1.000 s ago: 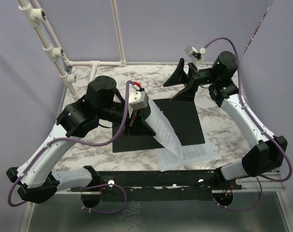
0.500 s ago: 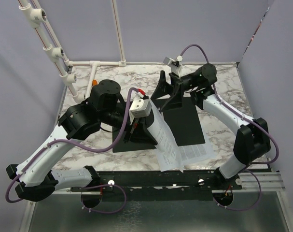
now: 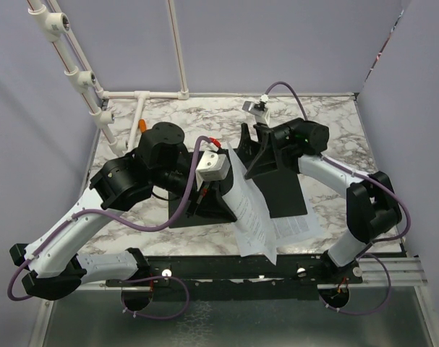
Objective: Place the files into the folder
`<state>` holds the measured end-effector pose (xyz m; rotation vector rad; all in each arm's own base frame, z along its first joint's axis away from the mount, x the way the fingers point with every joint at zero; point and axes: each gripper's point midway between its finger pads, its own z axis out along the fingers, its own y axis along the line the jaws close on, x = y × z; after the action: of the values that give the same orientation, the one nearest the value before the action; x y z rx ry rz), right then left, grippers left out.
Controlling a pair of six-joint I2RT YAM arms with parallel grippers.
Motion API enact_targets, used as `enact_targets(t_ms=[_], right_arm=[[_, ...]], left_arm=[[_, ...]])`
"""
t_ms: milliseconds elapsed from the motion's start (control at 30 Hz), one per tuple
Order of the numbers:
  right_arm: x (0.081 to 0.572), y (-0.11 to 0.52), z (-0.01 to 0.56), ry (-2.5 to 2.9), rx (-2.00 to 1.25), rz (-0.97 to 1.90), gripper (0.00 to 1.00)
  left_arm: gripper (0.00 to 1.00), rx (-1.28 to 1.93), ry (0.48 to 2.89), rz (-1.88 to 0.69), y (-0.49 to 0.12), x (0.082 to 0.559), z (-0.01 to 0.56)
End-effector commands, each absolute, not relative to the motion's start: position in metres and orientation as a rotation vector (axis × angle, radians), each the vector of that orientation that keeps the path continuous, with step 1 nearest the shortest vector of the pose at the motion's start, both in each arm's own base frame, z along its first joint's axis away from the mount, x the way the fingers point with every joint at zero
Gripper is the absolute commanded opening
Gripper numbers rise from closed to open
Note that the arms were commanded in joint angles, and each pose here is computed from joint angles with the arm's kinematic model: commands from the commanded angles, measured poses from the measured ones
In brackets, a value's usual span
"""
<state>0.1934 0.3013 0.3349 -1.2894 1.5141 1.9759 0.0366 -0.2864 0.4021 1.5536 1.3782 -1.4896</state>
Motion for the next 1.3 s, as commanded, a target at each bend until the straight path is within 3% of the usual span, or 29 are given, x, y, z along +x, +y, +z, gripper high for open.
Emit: enact_targets(t_ms=[0,267,600,800,933,1267], right_arm=[[0.158,0.284,0.357,1.240,-1.444,1.796,0.96],[0.128,0.270,0.375,1.172,-1.454,1.768,0.88],[0.107,0.257,0.382,1.158,-1.495,1.729,0.66],[0.096,0.251,0.387,1.105,-1.522,1.700,0.63],[0.085,0.245,0.394,1.079,-1.555,1.740,0.55],[0.077,0.241,0.386,1.143,-1.505,1.729,0.53]], left_arm=[[0.00,1.575,1.358,-1.457,-0.283,0.035,0.397],[0.00,1.565,1.389,-1.412,-0.283,0.041,0.393],[0.00,1.506,1.436,-1.334,-0.276,0.048,0.392],[0.00,1.451,1.464,-1.300,-0.272,0.052,0.394],[0.00,1.439,1.502,-1.296,-0.274,0.055,0.387],[0.00,1.344,1.531,-1.218,-0.272,0.070,0.392]])
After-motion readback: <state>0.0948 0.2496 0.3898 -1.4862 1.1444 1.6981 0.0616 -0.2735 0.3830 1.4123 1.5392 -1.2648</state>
